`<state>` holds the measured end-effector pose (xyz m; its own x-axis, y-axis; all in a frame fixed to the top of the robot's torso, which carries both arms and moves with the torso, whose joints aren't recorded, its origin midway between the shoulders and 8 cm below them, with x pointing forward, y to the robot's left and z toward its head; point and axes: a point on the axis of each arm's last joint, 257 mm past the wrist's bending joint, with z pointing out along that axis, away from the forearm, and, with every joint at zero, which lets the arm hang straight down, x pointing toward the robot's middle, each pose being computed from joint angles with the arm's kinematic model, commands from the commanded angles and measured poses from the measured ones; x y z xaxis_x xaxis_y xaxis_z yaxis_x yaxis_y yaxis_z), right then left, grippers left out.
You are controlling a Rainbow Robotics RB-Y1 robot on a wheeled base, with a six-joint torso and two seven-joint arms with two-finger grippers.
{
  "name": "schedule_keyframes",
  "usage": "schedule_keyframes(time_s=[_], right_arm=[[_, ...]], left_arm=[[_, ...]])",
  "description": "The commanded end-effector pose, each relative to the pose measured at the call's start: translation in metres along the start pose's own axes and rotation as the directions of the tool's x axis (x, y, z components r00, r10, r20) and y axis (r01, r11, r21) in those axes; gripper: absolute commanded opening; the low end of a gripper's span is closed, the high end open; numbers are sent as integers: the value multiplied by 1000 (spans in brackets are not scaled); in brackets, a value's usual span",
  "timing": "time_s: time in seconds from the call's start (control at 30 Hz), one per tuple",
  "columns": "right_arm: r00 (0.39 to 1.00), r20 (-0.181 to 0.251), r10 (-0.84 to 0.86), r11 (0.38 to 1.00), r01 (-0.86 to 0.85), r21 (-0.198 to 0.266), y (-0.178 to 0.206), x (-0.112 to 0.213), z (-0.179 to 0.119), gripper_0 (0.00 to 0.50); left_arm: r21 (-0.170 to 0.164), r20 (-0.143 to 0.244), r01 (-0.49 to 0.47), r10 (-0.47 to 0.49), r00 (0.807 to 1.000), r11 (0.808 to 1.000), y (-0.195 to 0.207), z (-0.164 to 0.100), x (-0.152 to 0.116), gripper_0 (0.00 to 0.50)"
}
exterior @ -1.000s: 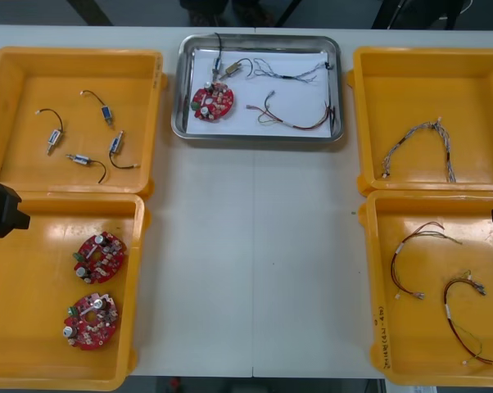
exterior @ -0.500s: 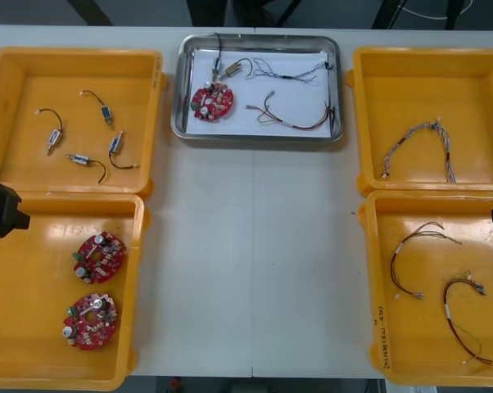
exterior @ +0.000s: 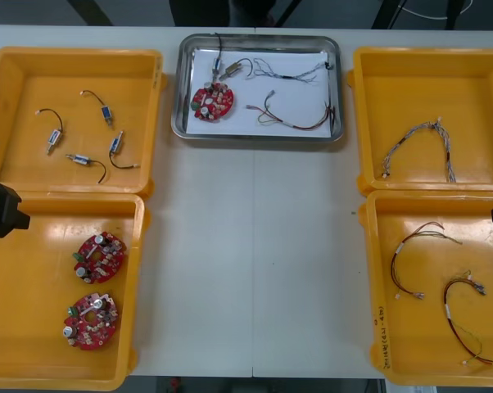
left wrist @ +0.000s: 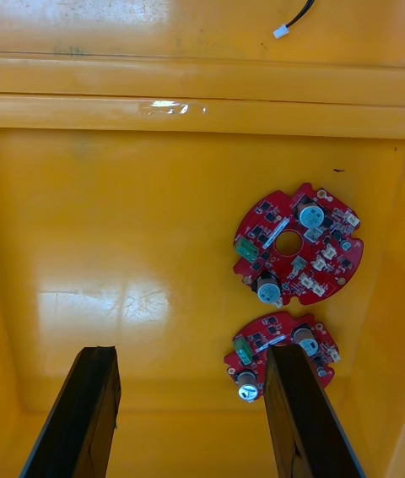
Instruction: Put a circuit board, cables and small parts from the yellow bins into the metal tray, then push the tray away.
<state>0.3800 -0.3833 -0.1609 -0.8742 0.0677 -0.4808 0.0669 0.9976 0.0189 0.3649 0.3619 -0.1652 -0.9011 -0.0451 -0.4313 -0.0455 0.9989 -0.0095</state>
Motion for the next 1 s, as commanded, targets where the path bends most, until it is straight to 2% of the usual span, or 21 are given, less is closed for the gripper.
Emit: schedule_keyframes(time_s=[0.03, 1.0], right_arm=[[999, 22, 29, 1000, -29, -4, -1, 0, -6, 500], [999, 22, 29, 1000, -29, -4, -1, 0, -6, 500]], left_arm=[[-50, 26, -34, 35, 999, 998, 15, -14, -4, 500], [-50, 26, -34, 35, 999, 998, 15, -14, -4, 500]])
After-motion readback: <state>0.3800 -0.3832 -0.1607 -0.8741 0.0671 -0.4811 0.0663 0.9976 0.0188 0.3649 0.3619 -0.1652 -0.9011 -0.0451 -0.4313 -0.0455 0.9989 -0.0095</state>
